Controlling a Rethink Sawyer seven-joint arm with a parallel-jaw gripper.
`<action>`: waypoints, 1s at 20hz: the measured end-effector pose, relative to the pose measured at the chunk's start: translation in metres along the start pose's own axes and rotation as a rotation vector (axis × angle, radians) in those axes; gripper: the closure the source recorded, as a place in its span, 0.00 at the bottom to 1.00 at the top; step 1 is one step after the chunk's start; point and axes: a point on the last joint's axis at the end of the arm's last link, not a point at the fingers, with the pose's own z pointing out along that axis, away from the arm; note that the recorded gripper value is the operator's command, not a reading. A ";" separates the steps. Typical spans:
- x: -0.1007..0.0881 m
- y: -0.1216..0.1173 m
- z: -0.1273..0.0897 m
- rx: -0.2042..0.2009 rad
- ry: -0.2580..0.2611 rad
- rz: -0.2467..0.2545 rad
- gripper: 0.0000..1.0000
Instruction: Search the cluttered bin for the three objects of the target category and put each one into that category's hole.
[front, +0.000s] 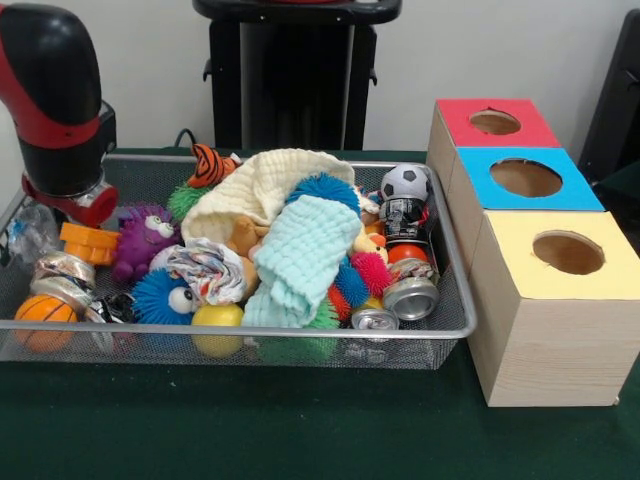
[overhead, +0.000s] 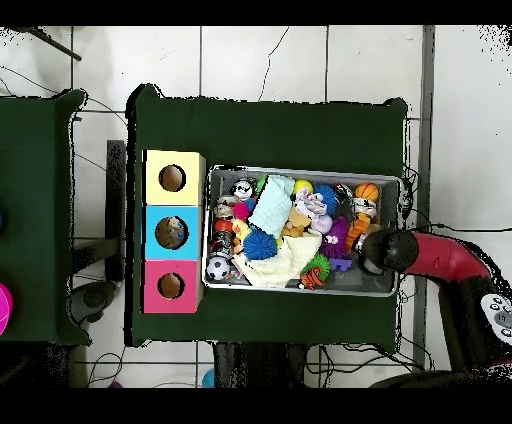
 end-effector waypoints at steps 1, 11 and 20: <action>-0.002 0.000 -0.001 -0.006 -0.011 0.002 0.00; -0.037 0.019 -0.023 -0.078 -0.211 -0.008 0.00; -0.019 0.037 -0.022 -0.104 -0.180 -0.015 0.00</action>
